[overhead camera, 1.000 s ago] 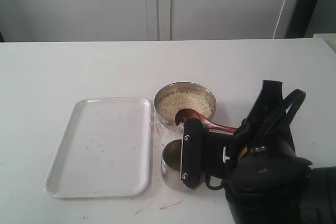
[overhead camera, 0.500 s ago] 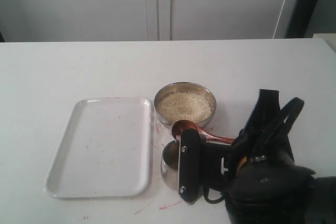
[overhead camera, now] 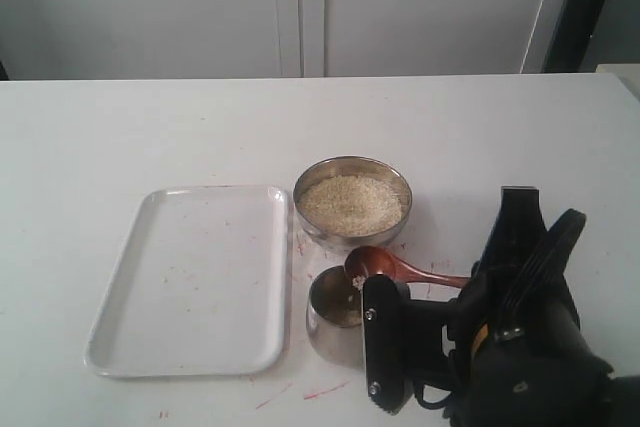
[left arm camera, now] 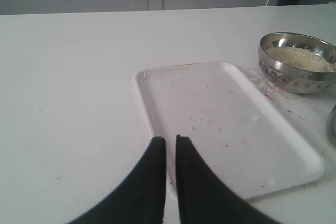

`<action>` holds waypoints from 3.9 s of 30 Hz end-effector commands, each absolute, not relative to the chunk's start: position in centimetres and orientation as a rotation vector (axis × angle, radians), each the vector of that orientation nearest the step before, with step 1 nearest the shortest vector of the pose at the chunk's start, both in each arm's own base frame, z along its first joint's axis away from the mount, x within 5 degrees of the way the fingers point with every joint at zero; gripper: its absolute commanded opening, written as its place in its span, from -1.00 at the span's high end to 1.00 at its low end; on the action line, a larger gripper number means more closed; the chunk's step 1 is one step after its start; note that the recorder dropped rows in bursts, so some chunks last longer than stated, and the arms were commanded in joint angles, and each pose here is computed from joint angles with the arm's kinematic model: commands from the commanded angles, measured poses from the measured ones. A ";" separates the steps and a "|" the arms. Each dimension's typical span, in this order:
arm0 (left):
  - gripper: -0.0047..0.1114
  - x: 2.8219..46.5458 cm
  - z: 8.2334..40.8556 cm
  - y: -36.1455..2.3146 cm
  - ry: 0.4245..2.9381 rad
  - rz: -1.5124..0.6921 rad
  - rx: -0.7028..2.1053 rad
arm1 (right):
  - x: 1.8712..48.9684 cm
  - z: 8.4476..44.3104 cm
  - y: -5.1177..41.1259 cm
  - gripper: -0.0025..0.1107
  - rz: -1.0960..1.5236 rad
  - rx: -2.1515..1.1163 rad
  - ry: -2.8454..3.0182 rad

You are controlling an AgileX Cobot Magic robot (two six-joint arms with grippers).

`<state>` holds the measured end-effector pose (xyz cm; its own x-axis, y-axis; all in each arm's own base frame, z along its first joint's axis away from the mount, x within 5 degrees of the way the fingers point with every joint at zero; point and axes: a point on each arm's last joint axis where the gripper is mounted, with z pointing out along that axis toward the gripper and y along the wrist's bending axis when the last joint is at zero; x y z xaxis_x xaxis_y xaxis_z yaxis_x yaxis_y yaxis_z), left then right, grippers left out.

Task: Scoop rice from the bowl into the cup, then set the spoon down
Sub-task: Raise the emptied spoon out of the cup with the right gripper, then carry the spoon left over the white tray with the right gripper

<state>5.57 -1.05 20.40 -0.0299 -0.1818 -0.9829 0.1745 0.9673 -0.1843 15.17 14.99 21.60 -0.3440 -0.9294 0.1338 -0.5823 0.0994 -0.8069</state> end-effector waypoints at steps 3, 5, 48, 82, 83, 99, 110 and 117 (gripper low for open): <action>0.67 5.5 20.6 -1.1 1.566 -0.299 -0.008 | 15.6 22.2 15.0 0.96 -1.184 -1.466 1.869; 0.67 5.5 20.6 -1.1 1.566 -0.299 -0.008 | 15.6 22.3 15.1 0.96 -1.188 -1.466 1.858; 0.67 5.5 20.6 -1.1 1.566 -0.299 -0.008 | 15.1 22.0 15.2 0.96 -1.112 -1.377 1.950; 0.67 5.5 20.6 -1.1 1.566 -0.299 -0.008 | 13.9 31.5 17.8 0.96 0.230 -0.060 2.528; 0.67 5.5 20.6 -1.1 1.566 -0.299 -0.008 | 14.5 32.2 18.2 0.96 0.247 -0.063 2.526; 0.67 5.5 20.6 -1.1 1.566 -0.299 -0.008 | 23.9 27.5 30.8 0.96 0.255 -0.107 2.621; 0.67 5.5 20.6 -1.1 1.566 -0.299 -0.008 | 27.8 18.9 36.0 0.96 0.153 -0.009 2.672; 0.67 5.5 20.6 -1.1 1.566 -0.299 -0.008 | 28.6 16.1 36.2 0.96 0.025 0.026 2.658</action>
